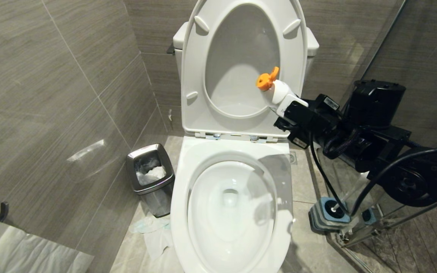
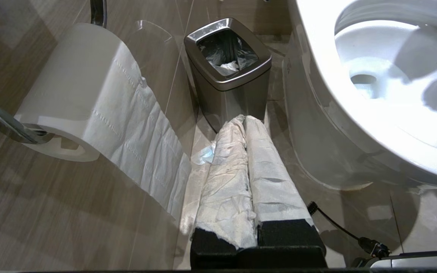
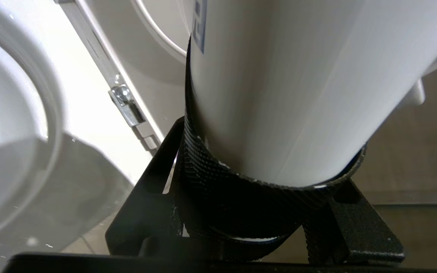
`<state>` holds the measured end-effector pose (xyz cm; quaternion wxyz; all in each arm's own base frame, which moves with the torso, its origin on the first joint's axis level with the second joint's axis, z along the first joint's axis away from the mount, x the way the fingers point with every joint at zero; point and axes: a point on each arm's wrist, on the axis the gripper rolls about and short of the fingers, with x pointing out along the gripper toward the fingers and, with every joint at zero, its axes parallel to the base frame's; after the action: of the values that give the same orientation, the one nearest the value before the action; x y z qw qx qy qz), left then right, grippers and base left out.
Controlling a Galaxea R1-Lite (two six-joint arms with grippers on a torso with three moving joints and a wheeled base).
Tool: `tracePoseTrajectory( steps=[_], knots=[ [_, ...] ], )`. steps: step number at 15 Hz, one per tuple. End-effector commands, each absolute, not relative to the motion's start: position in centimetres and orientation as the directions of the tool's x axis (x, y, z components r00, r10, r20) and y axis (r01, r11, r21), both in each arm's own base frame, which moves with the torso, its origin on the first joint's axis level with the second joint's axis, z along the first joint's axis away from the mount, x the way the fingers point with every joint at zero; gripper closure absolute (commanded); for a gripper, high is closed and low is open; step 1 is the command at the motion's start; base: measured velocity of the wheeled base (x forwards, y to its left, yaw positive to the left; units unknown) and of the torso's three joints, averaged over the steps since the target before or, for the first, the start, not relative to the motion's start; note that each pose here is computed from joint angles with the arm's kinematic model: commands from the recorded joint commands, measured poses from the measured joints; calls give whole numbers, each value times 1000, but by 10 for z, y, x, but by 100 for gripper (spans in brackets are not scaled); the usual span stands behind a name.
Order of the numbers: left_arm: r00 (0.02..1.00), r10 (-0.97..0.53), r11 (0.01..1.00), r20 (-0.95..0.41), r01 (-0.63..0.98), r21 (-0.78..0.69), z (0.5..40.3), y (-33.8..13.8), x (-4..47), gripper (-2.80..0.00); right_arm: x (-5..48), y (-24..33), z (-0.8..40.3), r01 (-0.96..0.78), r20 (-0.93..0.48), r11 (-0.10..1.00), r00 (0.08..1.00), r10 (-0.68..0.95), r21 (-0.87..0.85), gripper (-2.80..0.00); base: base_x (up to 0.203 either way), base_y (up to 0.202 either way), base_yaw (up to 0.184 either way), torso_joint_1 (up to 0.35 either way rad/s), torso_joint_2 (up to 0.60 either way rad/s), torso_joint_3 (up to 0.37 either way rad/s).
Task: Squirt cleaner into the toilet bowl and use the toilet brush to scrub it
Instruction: Pour in the cleaning agent
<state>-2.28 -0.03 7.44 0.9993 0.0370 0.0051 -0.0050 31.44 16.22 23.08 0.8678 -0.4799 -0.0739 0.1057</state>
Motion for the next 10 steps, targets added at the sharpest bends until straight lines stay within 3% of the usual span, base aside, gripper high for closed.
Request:
tracePoseTrajectory(
  steps=[1, 10],
  knots=[
    [1000, -9, 997, -14, 10, 73, 74, 0, -23, 0, 314, 162, 231, -88, 31, 466, 970, 242, -880, 0, 0, 0, 0, 0, 0, 0],
    [1000, -11, 997, -12, 12, 80, 74, 0, -23, 0, 311, 160, 232, -56, 2, 239, 972, 236, -969, 0, 0, 0, 0, 0, 0, 0]
  ],
)
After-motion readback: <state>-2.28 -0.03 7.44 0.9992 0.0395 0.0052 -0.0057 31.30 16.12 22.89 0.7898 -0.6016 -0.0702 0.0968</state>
